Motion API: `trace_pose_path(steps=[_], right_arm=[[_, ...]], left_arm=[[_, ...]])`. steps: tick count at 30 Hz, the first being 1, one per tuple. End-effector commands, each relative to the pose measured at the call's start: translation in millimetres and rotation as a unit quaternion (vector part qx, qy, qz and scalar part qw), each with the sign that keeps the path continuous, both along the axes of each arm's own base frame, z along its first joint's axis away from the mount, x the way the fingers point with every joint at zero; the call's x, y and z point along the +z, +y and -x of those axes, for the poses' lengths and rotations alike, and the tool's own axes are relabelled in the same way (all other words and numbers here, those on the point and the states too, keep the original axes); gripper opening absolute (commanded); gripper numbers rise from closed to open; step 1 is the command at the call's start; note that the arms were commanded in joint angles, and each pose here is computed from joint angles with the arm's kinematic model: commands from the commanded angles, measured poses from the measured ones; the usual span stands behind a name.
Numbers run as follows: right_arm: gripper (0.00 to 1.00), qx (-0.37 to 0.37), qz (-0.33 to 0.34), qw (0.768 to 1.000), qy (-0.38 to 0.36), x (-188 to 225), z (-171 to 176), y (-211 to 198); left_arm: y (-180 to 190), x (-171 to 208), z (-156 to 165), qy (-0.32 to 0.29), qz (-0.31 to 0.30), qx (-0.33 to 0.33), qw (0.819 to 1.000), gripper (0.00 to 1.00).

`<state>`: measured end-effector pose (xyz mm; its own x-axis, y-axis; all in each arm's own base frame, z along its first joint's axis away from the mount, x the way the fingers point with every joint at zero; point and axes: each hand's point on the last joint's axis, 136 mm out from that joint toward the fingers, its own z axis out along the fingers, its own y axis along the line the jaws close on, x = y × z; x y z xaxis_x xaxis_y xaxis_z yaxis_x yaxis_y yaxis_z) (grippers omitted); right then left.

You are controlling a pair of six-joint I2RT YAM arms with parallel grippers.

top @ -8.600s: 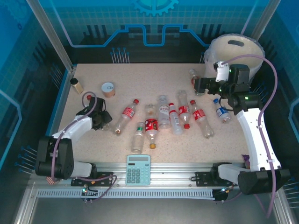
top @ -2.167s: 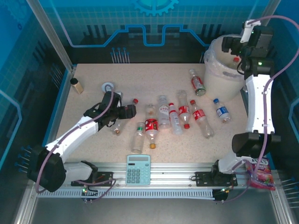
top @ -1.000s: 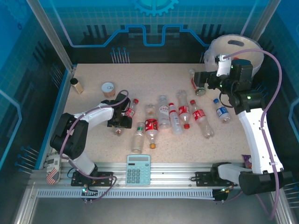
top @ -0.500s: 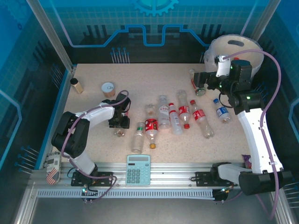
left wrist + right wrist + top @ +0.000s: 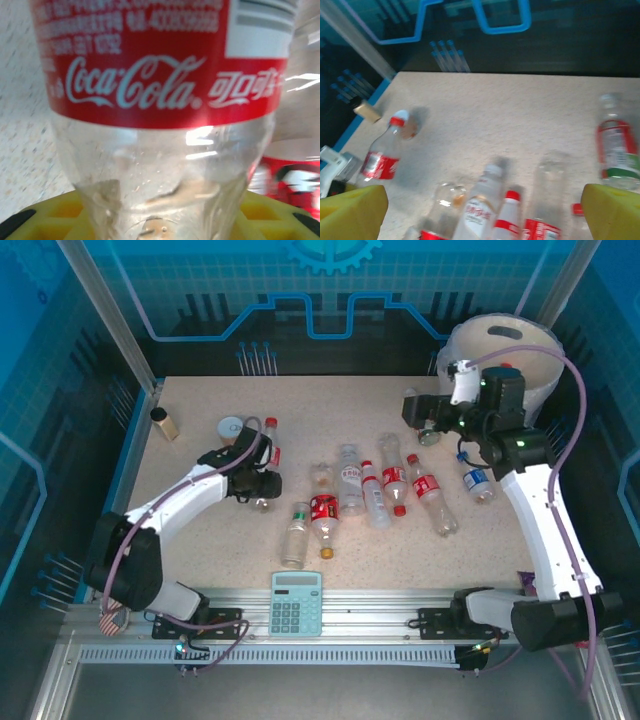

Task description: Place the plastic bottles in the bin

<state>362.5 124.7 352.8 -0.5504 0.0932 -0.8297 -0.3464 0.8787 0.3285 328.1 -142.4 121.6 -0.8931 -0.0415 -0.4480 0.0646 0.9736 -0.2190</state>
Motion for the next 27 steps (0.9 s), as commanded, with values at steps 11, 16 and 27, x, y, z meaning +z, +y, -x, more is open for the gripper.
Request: trace_pose_path(steps=[11, 16, 27], right_arm=[[0.96, 0.17, -0.097, 0.976, 0.096, -48.8, -9.7, 126.2], [0.94, 0.195, -0.125, 0.966, 0.114, -57.2, -14.0, 144.2], [0.9, 0.226, -0.16, 0.95, 0.146, -72.7, -21.2, 171.8]], left_arm=[[-119.1, 93.2, 1.7, -0.146, 0.28, -0.15, 0.937, 0.29], [-131.8, 92.2, 10.2, -0.144, 0.277, -0.178, 0.933, 0.27], [-150.7, 97.6, 12.7, -0.15, 0.292, -0.201, 0.923, 0.25]])
